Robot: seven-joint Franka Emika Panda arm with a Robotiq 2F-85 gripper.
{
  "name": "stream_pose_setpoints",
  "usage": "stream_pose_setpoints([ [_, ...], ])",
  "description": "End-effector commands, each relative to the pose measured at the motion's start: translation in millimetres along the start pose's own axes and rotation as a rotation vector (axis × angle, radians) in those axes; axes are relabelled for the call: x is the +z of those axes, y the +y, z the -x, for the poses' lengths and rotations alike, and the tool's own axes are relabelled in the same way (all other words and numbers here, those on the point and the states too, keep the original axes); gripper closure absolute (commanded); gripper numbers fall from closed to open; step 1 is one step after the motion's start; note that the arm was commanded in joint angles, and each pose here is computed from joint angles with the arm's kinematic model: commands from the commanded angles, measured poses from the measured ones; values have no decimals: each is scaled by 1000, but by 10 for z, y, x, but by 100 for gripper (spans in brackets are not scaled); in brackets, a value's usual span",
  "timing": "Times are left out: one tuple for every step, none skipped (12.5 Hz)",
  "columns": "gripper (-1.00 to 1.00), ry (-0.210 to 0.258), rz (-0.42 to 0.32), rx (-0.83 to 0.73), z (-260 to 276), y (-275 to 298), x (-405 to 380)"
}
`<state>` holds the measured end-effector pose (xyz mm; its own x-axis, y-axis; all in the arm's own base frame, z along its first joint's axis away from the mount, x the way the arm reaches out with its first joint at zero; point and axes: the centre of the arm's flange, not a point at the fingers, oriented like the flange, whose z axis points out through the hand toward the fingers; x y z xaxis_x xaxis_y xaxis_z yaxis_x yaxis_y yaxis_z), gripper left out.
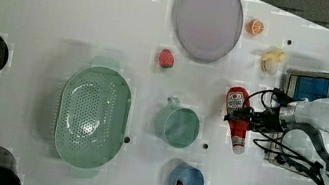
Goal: Pick ketchup from plate and place it on table.
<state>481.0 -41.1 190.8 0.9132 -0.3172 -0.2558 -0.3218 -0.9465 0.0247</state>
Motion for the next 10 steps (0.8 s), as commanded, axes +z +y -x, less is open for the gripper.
stream_pose_setpoints([
  [-99,125,-26,-17,-174,-83,-491],
  [-100,137,-28,-19,-181,-91,-569],
  [-100,151,-30,-19,-185,-98,-668],
  [-100,184,-36,-14,-208,-115,-840],
  [-100,224,-47,8,-234,-132,-1070],
  [-100,257,-56,39,-238,-144,-1330],
  [-100,277,-66,88,-217,-159,-1611],
  [-100,282,-76,161,-171,-171,-1906],
  [-100,281,-86,244,-107,-183,-2208],
  [-100,284,-97,321,-32,-211,-2527],
])
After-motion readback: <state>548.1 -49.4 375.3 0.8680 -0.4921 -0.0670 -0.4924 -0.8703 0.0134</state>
